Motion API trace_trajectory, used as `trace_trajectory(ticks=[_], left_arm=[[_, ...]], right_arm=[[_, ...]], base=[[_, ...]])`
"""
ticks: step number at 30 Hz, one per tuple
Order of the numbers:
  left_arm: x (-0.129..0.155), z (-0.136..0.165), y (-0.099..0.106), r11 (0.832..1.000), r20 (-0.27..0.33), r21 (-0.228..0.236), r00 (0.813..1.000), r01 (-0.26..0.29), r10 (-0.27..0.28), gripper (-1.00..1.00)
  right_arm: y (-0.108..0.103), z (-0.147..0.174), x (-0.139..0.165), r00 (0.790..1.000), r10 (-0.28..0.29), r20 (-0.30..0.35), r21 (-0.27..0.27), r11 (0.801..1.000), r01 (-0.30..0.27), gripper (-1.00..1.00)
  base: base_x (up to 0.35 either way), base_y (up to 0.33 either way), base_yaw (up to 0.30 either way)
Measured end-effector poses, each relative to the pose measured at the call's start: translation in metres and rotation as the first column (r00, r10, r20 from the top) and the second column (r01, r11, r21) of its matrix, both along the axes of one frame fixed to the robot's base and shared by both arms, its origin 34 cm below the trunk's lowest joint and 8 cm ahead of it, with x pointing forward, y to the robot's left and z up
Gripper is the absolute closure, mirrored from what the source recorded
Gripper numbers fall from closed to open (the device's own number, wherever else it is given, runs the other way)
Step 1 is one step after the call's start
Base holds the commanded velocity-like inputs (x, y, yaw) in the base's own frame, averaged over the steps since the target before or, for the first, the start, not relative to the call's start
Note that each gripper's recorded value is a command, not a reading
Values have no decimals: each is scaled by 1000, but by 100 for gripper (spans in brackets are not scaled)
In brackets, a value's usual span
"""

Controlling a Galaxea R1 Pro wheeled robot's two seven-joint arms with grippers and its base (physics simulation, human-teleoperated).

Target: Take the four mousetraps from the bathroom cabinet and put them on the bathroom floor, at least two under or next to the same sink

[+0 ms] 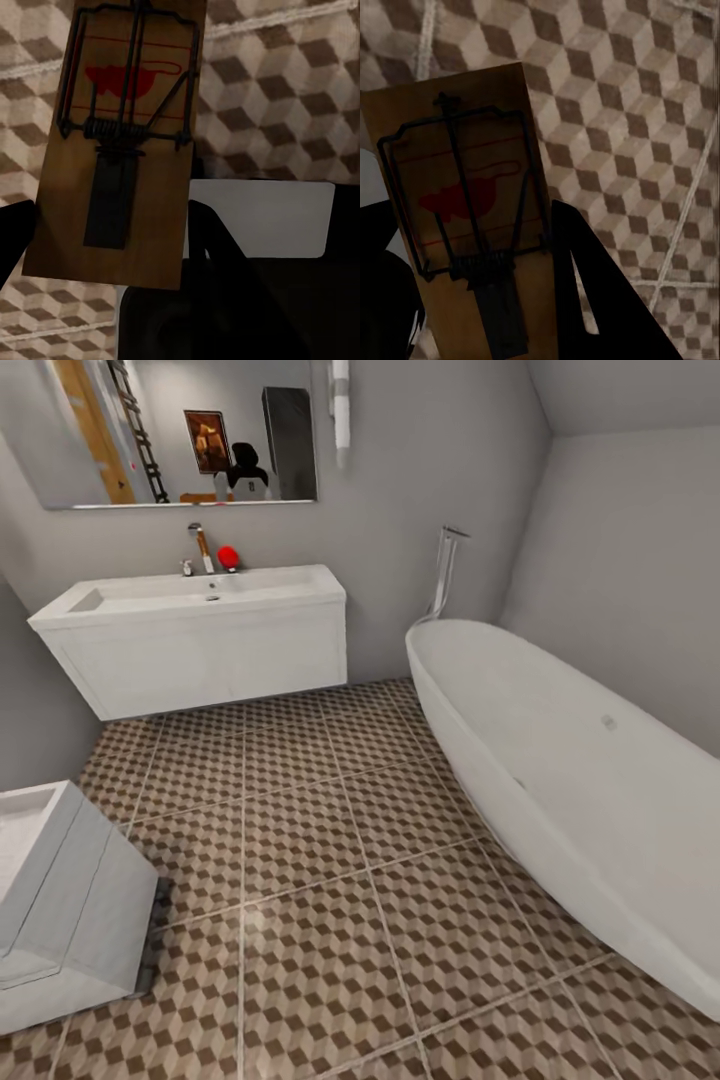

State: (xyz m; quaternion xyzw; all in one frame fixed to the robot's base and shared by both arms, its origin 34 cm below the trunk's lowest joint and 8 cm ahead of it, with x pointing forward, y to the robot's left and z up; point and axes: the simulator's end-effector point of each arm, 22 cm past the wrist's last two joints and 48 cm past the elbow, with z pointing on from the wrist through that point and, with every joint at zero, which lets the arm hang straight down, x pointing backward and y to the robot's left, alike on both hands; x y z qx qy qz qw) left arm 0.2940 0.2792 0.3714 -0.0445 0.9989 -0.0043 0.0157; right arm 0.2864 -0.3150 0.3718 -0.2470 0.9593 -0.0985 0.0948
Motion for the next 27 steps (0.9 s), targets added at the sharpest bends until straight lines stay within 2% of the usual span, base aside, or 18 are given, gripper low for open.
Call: trace_trajectory(ticks=[8,27], left_arm=[[-1,-1,0,1000,-3,0,1000,0,0,100],[7,3,1,1000,17,1,1000,0,0,100]], right_arm=[[0,-1,-2,1000,-4,-5,1,1000,4,100],[-3,3,6,1000,-2,16,1,1000,2,100]], base=[[335,0,217],[335,0,4]])
